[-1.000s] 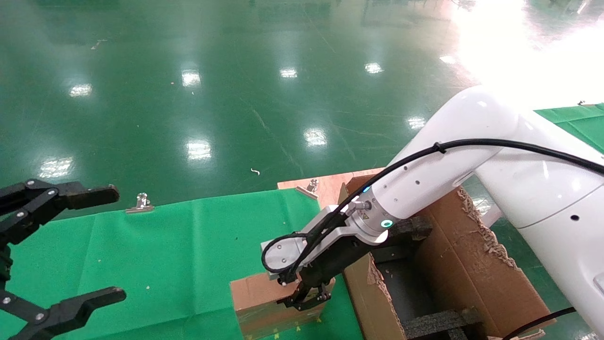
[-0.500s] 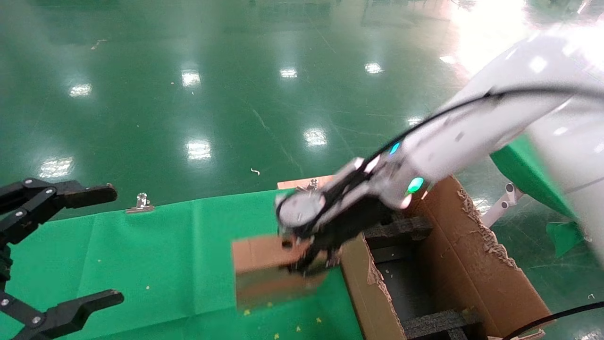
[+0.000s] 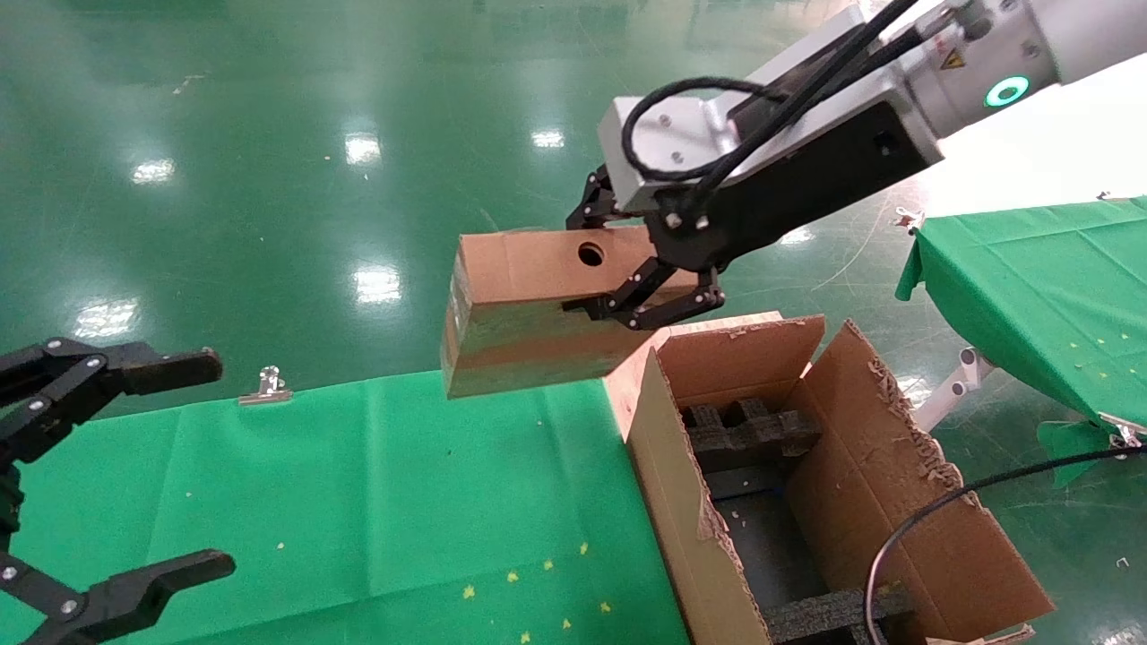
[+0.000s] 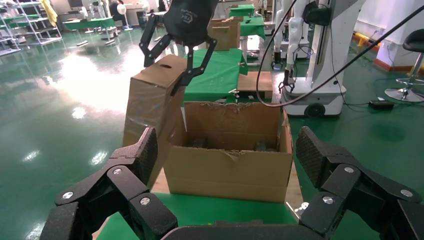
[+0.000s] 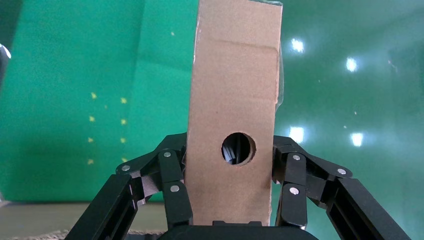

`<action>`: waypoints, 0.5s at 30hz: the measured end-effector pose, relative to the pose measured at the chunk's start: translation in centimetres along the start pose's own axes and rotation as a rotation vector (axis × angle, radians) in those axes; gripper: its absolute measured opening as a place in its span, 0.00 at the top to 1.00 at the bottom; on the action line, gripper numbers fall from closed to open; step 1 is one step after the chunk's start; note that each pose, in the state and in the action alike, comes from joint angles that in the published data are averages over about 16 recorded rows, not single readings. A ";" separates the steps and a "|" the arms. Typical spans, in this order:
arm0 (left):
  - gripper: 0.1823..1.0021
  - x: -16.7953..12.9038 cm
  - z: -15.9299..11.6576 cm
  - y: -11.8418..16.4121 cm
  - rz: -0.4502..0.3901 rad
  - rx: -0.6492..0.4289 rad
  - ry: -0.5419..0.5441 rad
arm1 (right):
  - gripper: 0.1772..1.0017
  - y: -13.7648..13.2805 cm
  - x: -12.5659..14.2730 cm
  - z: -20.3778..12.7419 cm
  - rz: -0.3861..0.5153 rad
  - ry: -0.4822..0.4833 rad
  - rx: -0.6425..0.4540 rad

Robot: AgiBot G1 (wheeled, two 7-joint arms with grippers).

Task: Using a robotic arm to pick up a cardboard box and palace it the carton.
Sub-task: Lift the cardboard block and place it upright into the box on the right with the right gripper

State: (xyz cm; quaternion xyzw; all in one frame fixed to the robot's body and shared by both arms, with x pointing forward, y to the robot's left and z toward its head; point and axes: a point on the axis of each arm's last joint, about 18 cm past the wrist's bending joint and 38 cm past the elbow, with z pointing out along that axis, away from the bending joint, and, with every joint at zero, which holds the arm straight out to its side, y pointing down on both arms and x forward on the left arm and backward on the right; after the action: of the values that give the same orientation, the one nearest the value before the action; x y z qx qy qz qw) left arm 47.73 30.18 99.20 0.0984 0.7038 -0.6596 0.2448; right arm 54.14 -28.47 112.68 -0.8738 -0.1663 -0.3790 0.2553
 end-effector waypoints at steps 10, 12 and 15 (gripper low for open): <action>0.00 0.0 0.0 0.0 0.000 0.000 0.000 | 0.73 2.8 -0.5 -3.8 0.046 0.031 -0.035; 0.00 0.0 0.0 0.0 0.000 0.000 0.000 | 0.73 4.0 -0.9 -4.9 0.064 0.047 -0.058; 0.00 0.0 0.0 0.0 0.000 0.000 0.000 | 0.73 6.0 -1.5 -6.7 0.097 0.073 -0.100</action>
State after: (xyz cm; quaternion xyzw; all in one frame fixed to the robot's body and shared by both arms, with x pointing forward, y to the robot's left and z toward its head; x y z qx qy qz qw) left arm 47.73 30.18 99.20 0.0984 0.7038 -0.6596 0.2448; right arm 52.18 -37.37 113.54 -0.8779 -0.0954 -0.4058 0.2355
